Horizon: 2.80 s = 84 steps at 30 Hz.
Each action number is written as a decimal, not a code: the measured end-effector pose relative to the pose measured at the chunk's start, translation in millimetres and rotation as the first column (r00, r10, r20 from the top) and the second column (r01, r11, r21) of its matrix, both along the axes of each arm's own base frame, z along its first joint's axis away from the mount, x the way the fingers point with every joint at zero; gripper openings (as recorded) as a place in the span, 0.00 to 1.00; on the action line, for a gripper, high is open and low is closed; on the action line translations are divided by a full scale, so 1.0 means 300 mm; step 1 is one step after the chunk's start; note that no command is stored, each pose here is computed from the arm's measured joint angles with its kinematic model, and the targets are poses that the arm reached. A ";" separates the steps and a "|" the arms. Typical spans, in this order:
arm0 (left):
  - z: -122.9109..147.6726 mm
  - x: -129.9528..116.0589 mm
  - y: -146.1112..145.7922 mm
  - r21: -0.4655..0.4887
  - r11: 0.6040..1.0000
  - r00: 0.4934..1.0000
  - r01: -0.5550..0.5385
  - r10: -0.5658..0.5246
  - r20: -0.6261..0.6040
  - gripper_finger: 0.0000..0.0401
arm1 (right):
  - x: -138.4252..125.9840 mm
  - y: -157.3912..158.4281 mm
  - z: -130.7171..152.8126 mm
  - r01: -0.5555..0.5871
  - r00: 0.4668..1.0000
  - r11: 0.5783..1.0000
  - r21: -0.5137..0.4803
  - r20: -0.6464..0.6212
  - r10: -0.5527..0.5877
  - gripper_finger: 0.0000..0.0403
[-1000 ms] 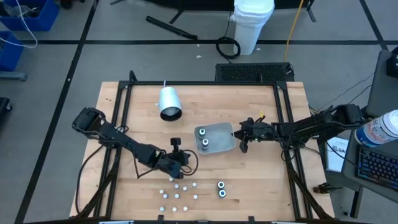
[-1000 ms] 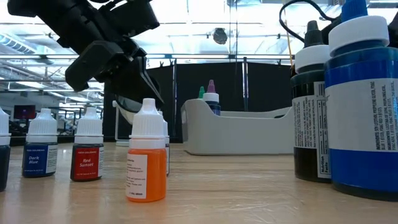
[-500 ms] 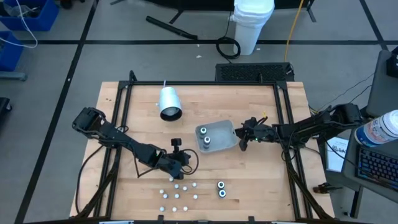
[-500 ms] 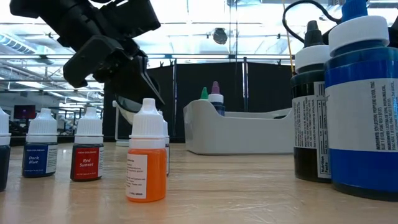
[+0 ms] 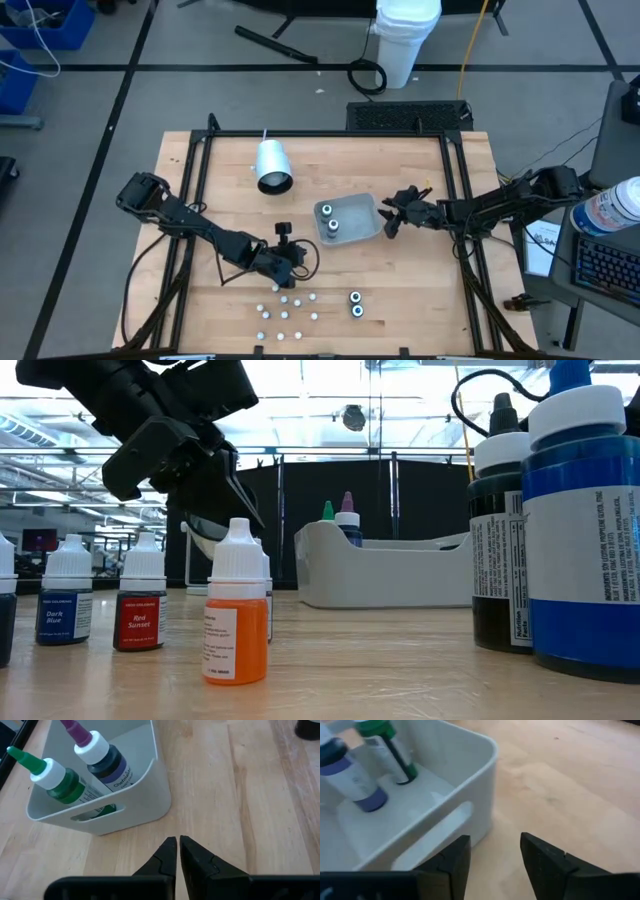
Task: Pick & Place food coloring
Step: Adjust the white bin, then put the large blue food coloring bottle into the white bin
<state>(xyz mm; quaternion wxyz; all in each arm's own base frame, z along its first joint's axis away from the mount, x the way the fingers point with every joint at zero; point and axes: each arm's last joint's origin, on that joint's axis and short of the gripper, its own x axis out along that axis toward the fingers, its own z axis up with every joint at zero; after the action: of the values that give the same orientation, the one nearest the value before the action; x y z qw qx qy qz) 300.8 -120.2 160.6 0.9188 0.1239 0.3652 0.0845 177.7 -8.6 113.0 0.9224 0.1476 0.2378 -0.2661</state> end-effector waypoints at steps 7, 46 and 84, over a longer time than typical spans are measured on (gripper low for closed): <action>0.000 0.000 0.000 -0.001 1.000 1.000 0.001 -0.001 -0.001 0.02 | -0.002 0.025 0.007 0.042 0.999 0.996 -0.084 0.010 -0.041 0.39; -0.003 -0.006 -0.002 0.024 1.000 1.000 -0.013 0.013 -0.005 0.06 | -0.022 0.204 0.000 -0.111 0.989 0.994 -0.008 0.097 0.111 0.20; -0.011 -0.030 -0.022 0.074 0.997 0.999 -0.005 0.008 -0.041 0.01 | -0.027 0.242 0.000 -0.415 0.910 0.894 0.167 0.063 0.411 0.19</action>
<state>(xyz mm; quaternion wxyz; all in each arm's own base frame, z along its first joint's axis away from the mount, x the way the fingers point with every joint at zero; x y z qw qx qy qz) 292.0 -126.7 157.2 0.9055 0.1583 0.3813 0.0985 169.4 63.9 113.0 0.9441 0.1786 0.2742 -0.0402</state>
